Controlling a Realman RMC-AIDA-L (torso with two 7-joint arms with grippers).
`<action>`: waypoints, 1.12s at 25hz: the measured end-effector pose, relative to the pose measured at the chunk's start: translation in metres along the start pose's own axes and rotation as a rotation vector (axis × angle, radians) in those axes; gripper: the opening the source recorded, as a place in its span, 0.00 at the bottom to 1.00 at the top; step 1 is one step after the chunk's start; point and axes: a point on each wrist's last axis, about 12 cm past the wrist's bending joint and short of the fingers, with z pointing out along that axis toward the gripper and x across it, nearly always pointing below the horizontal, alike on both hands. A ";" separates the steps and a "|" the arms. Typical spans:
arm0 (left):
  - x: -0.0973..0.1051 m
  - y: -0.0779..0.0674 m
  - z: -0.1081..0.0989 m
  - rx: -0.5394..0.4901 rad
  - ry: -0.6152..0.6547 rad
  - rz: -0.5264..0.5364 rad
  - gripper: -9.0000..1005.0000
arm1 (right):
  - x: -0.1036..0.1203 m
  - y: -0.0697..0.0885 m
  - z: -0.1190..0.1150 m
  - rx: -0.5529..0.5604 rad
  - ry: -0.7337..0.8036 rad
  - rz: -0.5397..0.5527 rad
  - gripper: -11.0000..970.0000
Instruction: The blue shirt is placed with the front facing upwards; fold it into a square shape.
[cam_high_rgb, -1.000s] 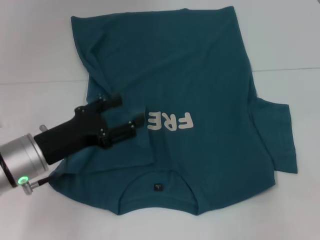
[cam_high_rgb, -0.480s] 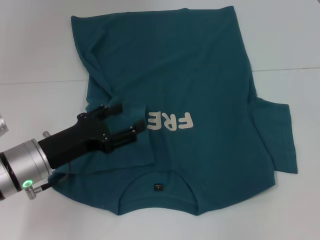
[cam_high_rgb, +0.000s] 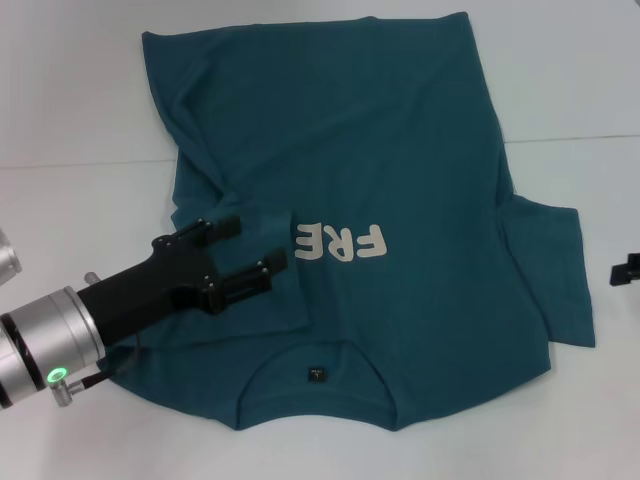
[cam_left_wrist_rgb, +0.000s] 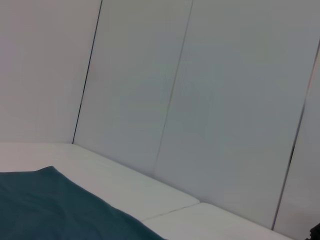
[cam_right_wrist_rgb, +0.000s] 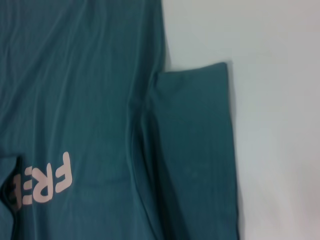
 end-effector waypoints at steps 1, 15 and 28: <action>0.000 0.000 0.000 -0.001 0.001 0.000 0.87 | -0.001 0.002 0.004 -0.002 -0.003 -0.001 0.94; 0.002 0.000 0.001 -0.001 0.014 0.016 0.87 | 0.002 0.010 0.034 0.000 -0.003 -0.004 0.94; 0.004 -0.001 0.002 0.003 0.025 0.011 0.87 | 0.006 0.005 0.048 0.001 -0.017 0.012 0.93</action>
